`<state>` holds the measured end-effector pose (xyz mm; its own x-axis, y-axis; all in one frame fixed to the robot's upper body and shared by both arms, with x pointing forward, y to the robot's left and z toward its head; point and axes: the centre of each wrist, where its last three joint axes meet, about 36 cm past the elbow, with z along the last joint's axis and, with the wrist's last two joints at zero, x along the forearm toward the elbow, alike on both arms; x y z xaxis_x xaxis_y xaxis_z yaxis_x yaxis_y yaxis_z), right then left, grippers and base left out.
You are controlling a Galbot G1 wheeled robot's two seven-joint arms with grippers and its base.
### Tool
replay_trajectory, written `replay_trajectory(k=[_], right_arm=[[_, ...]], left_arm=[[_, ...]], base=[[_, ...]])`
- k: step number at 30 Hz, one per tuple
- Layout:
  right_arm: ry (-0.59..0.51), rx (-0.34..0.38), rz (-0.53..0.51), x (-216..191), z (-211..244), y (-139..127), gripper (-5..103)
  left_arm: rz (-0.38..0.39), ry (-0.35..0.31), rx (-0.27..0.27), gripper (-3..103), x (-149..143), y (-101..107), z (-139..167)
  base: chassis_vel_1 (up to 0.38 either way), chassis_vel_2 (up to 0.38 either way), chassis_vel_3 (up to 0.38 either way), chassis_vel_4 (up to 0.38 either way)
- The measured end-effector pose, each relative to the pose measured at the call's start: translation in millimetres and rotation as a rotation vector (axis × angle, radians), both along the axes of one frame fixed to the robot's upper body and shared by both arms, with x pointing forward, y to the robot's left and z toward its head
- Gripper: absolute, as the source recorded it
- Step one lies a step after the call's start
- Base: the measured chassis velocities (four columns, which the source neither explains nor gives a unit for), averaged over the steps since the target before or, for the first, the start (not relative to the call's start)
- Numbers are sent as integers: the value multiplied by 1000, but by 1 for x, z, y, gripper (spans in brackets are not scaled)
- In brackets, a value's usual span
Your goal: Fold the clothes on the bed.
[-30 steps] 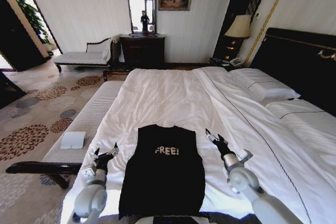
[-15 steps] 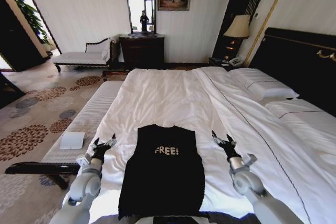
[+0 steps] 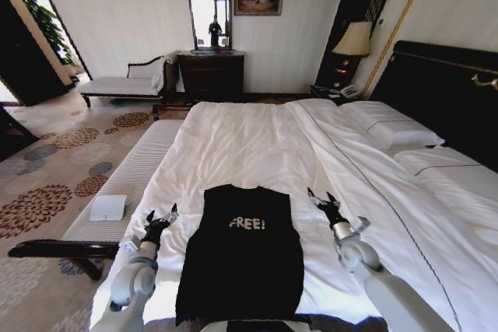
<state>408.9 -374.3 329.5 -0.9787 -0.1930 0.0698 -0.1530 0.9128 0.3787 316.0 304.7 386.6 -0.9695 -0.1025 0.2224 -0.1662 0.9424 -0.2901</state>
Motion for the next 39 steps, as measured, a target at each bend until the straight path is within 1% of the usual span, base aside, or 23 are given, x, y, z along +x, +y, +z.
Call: replay_trajectory(k=[1,3,4,7,8,10,12,13,15,18,19,23,26,30,34,37,39], right_arm=[[15,35,15,7,-5,-1,100],[57,140,8,22,-10,1,100],[57,140,8,22,-10,1,100],[125,285,-25,38,-3,7,100],[125,285,-25,38,-3,7,100],[182,360,-19,46,0,10,100],[214,394,39,48,-6,7,100],[214,394,39,48,-6,7,100],[210,402,106,50,-18,2,100],[203,387,154,55,-35,0,100],[203,387,154,55,-35,0,100],[230,343,145,66,-52,9,100],[245,326,130,70,-60,14,100],[253,327,110,76,-67,17,100],[260,324,96,78,-73,18,101],[265,320,89,74,-77,17,87],[267,315,88,72,-78,17,87]], left_arm=[[8,1,7,100,-1,3,0],[29,8,33,100,-5,9,-2],[29,8,33,100,-5,9,-2],[57,7,33,100,-12,13,0],[57,7,33,100,-12,13,0],[78,10,23,100,-16,15,-2],[92,20,9,100,-19,15,-6],[92,20,9,100,-19,15,-6],[110,21,-5,100,-20,14,-6],[129,16,-11,100,-22,15,0],[129,16,-11,100,-22,15,0],[151,20,-8,100,-29,20,5],[161,23,-4,100,-34,21,7],[163,24,2,100,-38,20,9],[174,20,-7,100,-38,21,11],[184,24,-12,100,-34,22,7],[184,25,-15,100,-33,22,6]], base=[[0,0,0,0],[0,0,0,0],[0,0,0,0],[0,0,0,0],[0,0,0,0],[0,0,0,0],[0,0,0,0],[0,0,0,0],[0,0,0,0],[0,0,0,0],[0,0,0,0],[0,0,0,0],[0,0,0,0],[0,0,0,0],[0,0,0,0],[0,0,0,0],[0,0,0,0]])
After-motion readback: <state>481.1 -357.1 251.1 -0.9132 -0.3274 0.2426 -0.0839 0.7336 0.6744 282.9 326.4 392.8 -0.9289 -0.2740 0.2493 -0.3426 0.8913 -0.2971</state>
